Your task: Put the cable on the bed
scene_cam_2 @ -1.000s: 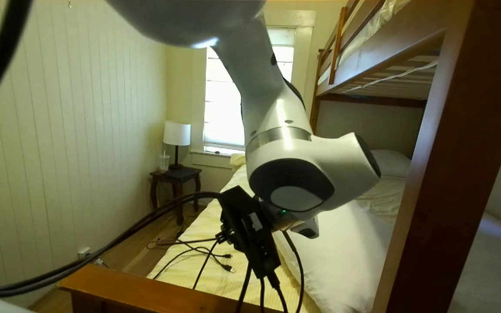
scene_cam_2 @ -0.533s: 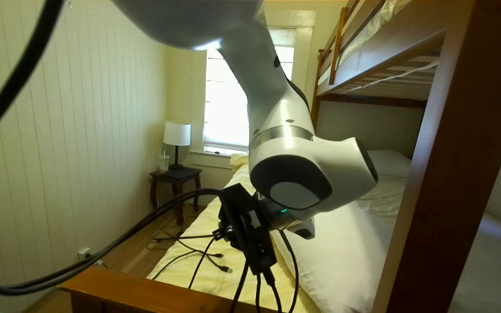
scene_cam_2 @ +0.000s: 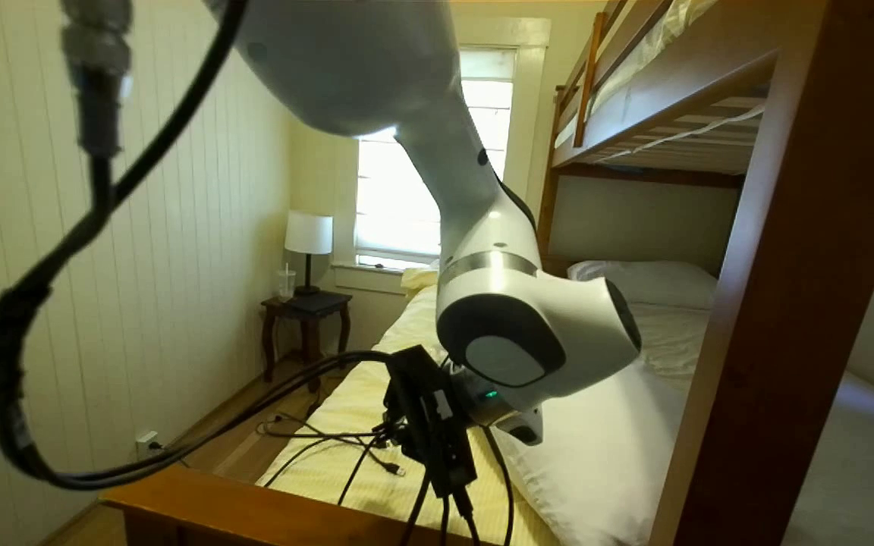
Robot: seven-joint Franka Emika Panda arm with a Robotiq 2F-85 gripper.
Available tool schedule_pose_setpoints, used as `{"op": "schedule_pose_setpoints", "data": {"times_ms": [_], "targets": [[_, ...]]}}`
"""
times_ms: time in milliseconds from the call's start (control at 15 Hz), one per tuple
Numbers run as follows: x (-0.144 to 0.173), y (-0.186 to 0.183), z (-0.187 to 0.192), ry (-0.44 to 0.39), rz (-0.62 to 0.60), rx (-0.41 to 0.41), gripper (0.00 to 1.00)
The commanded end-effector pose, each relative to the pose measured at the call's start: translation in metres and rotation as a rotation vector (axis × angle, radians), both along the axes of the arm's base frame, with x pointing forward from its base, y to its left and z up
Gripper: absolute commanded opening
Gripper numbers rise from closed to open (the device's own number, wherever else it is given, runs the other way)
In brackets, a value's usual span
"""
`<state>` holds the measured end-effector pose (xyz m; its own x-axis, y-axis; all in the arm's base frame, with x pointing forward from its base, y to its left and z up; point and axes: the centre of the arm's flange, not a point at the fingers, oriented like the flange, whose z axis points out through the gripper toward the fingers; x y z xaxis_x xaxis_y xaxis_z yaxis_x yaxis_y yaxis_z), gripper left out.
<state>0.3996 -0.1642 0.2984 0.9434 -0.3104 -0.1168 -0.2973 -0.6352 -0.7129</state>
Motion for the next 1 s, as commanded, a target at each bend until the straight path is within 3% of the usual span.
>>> {"op": "schedule_pose_setpoints", "data": {"times_ms": [0, 267, 933], "targets": [[0.042, -0.024, -0.036, 0.035, -0.048, 0.034, 0.02], [0.070, -0.041, -0.068, 0.070, -0.096, 0.016, 0.02], [0.119, -0.044, -0.110, 0.144, -0.124, -0.214, 0.02]]}}
